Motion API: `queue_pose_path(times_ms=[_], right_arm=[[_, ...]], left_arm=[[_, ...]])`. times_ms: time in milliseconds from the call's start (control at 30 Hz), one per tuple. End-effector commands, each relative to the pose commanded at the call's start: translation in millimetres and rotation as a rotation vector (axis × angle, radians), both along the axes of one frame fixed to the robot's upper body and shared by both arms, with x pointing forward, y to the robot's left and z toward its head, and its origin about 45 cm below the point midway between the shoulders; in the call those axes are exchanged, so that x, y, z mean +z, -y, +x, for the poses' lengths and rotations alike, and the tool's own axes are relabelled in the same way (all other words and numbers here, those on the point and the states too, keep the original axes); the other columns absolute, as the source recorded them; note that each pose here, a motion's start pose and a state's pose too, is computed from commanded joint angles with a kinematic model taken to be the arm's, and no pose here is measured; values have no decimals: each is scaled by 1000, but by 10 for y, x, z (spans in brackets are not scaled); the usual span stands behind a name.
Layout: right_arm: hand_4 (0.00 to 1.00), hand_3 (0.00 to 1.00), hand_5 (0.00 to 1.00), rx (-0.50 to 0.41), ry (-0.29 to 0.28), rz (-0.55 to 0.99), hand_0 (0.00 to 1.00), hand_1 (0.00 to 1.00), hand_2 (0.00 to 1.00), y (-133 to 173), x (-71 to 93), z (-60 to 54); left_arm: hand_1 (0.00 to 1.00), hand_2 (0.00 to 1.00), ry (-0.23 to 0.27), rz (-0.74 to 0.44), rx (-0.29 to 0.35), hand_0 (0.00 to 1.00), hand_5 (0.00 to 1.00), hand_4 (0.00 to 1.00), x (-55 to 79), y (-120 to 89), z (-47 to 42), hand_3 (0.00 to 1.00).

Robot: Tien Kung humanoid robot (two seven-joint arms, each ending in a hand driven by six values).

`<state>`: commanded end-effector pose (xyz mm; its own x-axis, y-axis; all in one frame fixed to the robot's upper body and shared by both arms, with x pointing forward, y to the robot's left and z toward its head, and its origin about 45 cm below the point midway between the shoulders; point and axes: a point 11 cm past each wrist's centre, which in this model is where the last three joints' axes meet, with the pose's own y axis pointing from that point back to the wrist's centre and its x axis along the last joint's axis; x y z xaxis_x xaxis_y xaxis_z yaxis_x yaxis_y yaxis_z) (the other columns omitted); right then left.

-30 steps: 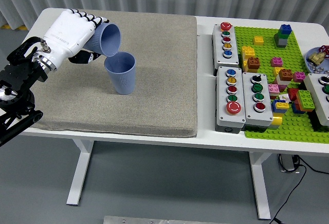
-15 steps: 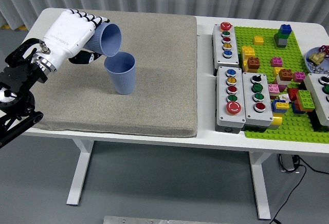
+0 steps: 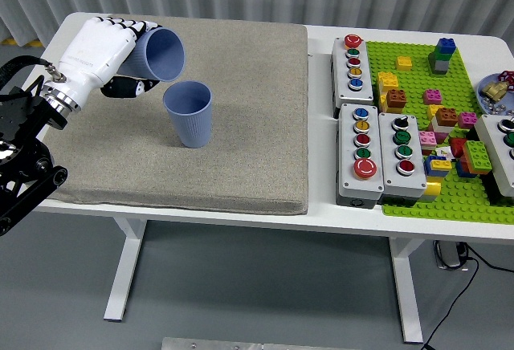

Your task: Pick cup pour cup place

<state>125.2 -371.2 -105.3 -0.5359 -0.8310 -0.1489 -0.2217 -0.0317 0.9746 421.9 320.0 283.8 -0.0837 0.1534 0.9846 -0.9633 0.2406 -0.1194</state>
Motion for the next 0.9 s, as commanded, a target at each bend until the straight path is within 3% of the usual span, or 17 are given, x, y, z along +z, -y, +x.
queue_pose_path(times_ms=[300,400,533,633,767,900], right_arm=[[200,619,167,2,5,-1,746,711,763,2,6,23],[200,618,168,2,7,-1,746,711,763,-2,9,37],[201,619,168,3,7,0,746,711,764,-5,10,43],[201,619,168,4,8,0,746,711,764,-7,11,48],[202,619,169,6,8,0,746,711,764,-10,11,49],[202,619,169,6,5,1,746,711,764,-20,6,40]], left_arm=[[515,578,-143,-427,40,498,2,510,-132,-202,83,700],[514,574,-178,-615,77,500,2,511,-204,-275,98,691],[513,569,-203,-763,91,501,2,510,-278,-296,100,678],[513,569,-200,-867,109,501,2,510,-366,-316,95,678],[513,567,-193,-901,119,505,2,517,-539,-336,65,674],[513,567,-150,-953,112,505,2,517,-658,-312,5,674]])
